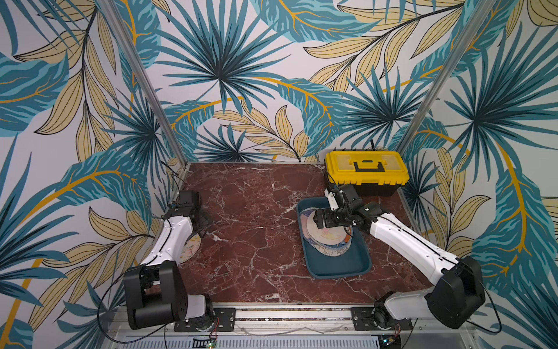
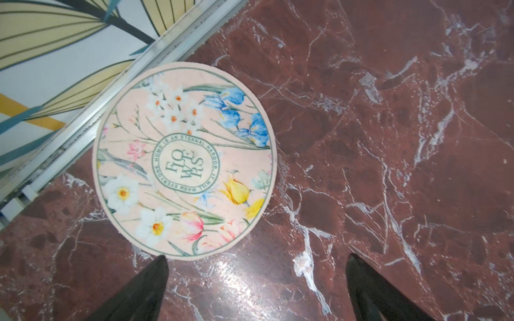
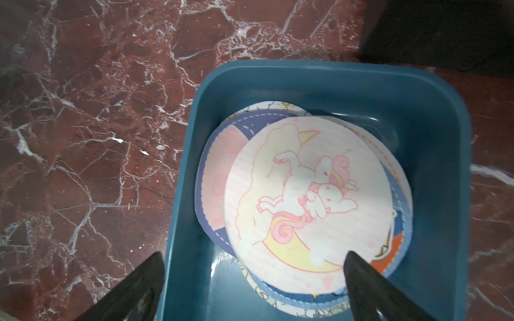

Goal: Put the coasters into the storage box
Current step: Pick up the coaster from the center of the board.

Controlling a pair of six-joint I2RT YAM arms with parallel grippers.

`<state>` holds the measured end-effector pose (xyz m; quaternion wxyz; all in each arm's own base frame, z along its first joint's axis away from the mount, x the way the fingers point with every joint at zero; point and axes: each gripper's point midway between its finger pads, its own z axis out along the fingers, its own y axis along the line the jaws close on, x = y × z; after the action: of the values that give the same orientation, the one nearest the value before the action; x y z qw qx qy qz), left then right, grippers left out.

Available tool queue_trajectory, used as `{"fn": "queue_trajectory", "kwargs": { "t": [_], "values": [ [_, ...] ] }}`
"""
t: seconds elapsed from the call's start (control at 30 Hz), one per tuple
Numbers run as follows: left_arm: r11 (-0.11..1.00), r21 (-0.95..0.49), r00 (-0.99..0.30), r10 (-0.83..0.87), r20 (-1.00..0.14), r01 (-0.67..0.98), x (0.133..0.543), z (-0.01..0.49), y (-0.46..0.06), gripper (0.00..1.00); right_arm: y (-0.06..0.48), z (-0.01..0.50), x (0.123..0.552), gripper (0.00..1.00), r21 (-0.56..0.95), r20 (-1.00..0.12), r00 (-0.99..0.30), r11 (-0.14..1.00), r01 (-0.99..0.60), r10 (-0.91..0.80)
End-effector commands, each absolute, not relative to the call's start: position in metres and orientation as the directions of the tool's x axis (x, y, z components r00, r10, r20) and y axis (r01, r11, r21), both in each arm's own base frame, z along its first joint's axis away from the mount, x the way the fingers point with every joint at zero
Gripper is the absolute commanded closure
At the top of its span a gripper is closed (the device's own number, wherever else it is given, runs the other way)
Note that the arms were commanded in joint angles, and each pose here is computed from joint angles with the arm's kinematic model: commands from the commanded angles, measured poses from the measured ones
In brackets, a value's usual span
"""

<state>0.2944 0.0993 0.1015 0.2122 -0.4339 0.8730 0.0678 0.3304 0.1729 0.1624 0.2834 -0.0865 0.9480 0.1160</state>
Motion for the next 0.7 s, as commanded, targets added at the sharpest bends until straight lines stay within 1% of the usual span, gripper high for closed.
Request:
{"fn": "queue_trajectory", "kwargs": {
  "t": [0.0, 0.37, 0.67],
  "values": [
    [0.601, -0.009, -0.539, -0.723, -0.431, -0.799, 0.291, 0.102, 0.114, 0.0, 0.199, 0.17, 0.342, 0.0, 0.229, -0.592, -0.798, 0.928, -0.295, -0.108],
    [0.617, 0.05, -0.597, -0.734, -0.323, -0.785, 0.292, 0.068, 0.112, 0.01, 0.245, 0.181, 0.367, 0.0, 0.214, -0.62, -0.76, 0.889, -0.405, -0.197],
    [0.592, 0.099, -0.596, -0.762, -0.254, -0.8, 0.285, 0.044, 0.116, 0.01, 0.261, 0.184, 0.372, 0.0, 0.239, -0.633, -0.748, 0.869, -0.434, -0.199]
  ]
}}
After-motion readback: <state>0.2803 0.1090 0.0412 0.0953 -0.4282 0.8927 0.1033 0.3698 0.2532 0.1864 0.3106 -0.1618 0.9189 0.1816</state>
